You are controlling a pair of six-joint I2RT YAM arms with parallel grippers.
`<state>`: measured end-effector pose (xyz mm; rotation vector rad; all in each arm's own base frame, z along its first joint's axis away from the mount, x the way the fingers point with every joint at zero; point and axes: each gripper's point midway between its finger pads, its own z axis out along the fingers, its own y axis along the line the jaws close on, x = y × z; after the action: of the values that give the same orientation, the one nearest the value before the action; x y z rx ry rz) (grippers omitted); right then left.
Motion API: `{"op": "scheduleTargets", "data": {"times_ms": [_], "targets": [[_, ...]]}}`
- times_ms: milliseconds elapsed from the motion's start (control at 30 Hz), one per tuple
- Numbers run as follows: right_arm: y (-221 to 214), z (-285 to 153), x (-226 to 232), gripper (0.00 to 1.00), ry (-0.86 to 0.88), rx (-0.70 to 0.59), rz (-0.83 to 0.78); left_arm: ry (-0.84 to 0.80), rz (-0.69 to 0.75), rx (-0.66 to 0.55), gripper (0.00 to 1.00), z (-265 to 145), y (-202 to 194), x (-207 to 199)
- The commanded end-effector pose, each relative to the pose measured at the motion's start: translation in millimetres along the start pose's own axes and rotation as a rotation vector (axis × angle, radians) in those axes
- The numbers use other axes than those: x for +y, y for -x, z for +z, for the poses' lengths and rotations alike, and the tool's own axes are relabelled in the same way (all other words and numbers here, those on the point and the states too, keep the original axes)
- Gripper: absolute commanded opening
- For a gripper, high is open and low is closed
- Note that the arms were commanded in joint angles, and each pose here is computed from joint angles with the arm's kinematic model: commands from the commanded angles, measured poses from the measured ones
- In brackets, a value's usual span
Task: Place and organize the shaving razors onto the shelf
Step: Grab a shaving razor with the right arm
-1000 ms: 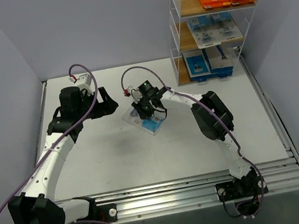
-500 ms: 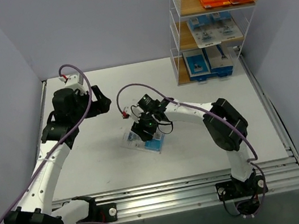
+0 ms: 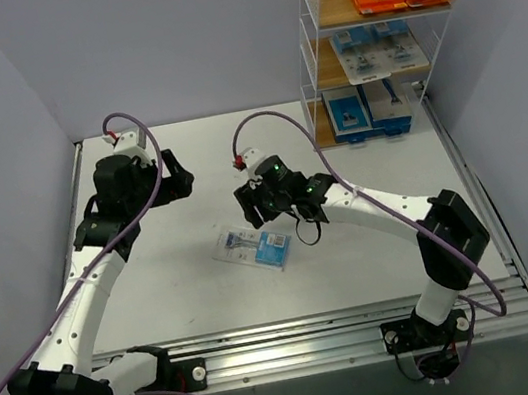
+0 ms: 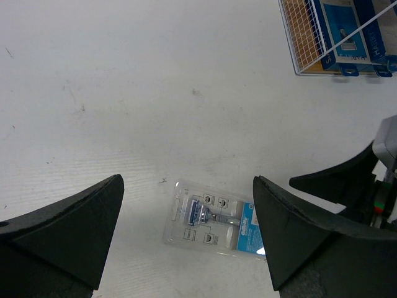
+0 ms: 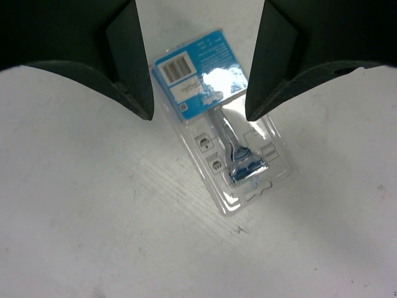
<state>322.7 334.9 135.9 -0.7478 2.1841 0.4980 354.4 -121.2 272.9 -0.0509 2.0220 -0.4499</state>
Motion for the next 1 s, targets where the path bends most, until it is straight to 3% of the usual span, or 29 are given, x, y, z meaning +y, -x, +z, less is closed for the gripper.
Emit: {"op": "scheduleTargets", "data": {"times_ms": [0,400,700,967], "targets": [[-26,-26,-2,0.56,-0.151,0.001,0.192,-0.034,0.004,-0.011,0.94,4,6,-5],[-125,-47,56,0.56,-0.268,0.056,0.247,-0.092,-0.022,0.055,0.94,15,-9,-15],[-175,-25,45,0.48,-0.379,0.092,0.316,-0.122,-0.008,0.066,0.94,14,-12,-25],[-181,-2,33,0.45,-0.423,0.1,0.369,-0.142,0.002,0.07,0.94,12,-13,-32]]}}
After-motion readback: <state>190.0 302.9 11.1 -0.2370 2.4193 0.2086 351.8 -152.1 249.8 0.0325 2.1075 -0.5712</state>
